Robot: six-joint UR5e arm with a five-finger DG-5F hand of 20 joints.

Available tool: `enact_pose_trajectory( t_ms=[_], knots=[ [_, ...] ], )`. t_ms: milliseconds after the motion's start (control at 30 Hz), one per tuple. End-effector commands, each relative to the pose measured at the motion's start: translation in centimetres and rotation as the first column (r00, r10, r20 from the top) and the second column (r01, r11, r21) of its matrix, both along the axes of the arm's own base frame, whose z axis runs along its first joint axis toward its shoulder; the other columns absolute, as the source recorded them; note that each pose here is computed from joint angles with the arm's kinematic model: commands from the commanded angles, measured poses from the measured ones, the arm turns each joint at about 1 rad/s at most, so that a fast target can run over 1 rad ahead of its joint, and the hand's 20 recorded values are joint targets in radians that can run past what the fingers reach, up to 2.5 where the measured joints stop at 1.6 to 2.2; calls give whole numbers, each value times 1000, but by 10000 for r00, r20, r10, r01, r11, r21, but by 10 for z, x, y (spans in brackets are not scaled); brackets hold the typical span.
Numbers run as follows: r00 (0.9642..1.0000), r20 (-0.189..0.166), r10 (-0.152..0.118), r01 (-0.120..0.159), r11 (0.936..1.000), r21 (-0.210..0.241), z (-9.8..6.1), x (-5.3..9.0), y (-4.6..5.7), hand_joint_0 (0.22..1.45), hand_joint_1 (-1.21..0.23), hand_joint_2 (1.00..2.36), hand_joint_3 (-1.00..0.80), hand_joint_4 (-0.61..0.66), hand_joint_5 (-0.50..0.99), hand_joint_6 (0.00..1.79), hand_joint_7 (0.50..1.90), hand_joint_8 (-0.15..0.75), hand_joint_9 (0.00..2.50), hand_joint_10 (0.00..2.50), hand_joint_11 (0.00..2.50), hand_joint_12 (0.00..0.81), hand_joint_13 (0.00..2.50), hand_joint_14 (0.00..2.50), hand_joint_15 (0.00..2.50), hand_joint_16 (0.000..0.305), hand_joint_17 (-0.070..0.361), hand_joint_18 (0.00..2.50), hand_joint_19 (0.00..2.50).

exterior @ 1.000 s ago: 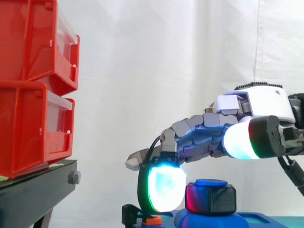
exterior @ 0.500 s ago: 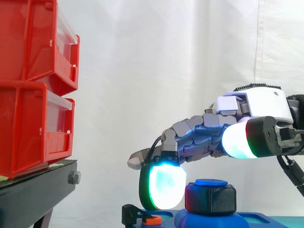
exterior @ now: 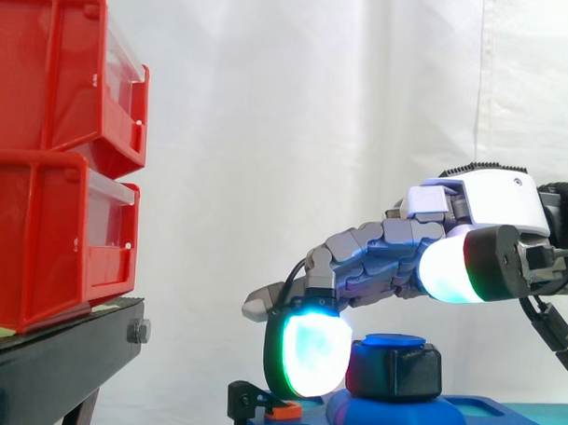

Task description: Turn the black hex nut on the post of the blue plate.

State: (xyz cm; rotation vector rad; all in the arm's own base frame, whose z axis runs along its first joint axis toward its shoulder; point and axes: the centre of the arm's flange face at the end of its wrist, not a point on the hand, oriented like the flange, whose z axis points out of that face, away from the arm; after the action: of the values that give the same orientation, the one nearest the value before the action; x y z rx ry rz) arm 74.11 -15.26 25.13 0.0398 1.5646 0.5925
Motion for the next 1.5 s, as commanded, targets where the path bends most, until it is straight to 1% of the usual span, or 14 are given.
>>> enact_pose_trajectory(
  t_ms=[0, 33, 67, 200, 233, 300, 533, 667, 833, 900, 1100, 1200, 1367, 1467],
  knots=[
    [10000, 67, -16, 16, 10000, -6, 0, 0, -2, 490, -244, 1000, -500, 308, -194, 504, 1003, 259, 241, 0, 0, 367, 250, 3, 98, 51, 116, 213, 312],
    [10000, 62, 0, 0, 10000, 8, 0, 0, -1, 490, -243, 1000, -500, 308, -194, 504, 1001, 260, 240, 0, 0, 367, 250, 4, 98, 51, 116, 213, 312],
    [10000, 62, -31, 31, 10000, 8, 0, 0, -3, 490, -243, 1000, -500, 312, -194, 504, 998, 260, 241, 0, 0, 368, 249, 3, 101, 51, 116, 213, 312],
    [10000, 52, -47, 47, 10000, -5, 0, -1, -4, 491, -243, 1000, -500, 313, -194, 504, 1000, 261, 241, 0, 0, 367, 250, 3, 101, 51, 116, 213, 312],
    [10000, 67, -62, 62, 10000, -7, 0, -1, -6, 491, -243, 1000, -500, 313, -194, 504, 995, 261, 240, 0, 0, 367, 250, 3, 102, 51, 116, 213, 312],
    [10000, 67, -47, 47, 10000, -8, 0, -1, -6, 491, -243, 1000, -500, 313, -194, 504, 999, 261, 241, 0, 0, 367, 250, 3, 102, 51, 116, 213, 312],
    [10000, 37, -93, 93, 10000, -6, 0, -3, -11, 491, -243, 1000, -500, 311, -194, 504, 996, 261, 242, 0, 0, 367, 249, 4, 105, 52, 116, 214, 312],
    [10000, 21, -16, 16, 10000, -8, -1, -3, -11, 491, -242, 1000, -500, 311, -194, 504, 997, 262, 243, 0, 0, 367, 249, 3, 98, 51, 116, 213, 313],
    [10000, 52, -31, 31, 10000, -11, 0, -3, -12, 490, -242, 1000, -500, 312, -194, 504, 997, 261, 241, 0, 0, 367, 247, 3, 104, 52, 116, 212, 313],
    [10000, 67, -62, 62, 10000, -13, 0, -3, -14, 490, -243, 1000, -500, 312, -194, 504, 994, 261, 240, 0, 0, 367, 247, 3, 97, 52, 116, 212, 312],
    [10000, 66, -1, 1, 10000, -17, 0, -4, -17, 490, -242, 1000, -500, 315, -193, 504, 993, 261, 241, 0, 0, 368, 247, 5, 100, 52, 116, 212, 312],
    [10000, 51, -16, 16, 10000, -17, 0, -5, -19, 491, -242, 1000, -500, 312, -193, 504, 997, 262, 243, 0, 0, 368, 247, 3, 101, 52, 116, 212, 313],
    [10000, 81, 15, -14, 10000, -21, 0, -5, -19, 490, -242, 1000, -500, 311, -194, 504, 996, 261, 243, 0, 0, 368, 248, 6, 108, 52, 116, 213, 309],
    [10000, 66, -16, 16, 10000, -20, 0, -6, -21, 491, -241, 1000, -500, 312, -193, 504, 993, 261, 242, 0, 0, 368, 249, 3, 102, 52, 116, 212, 313]
  ],
)
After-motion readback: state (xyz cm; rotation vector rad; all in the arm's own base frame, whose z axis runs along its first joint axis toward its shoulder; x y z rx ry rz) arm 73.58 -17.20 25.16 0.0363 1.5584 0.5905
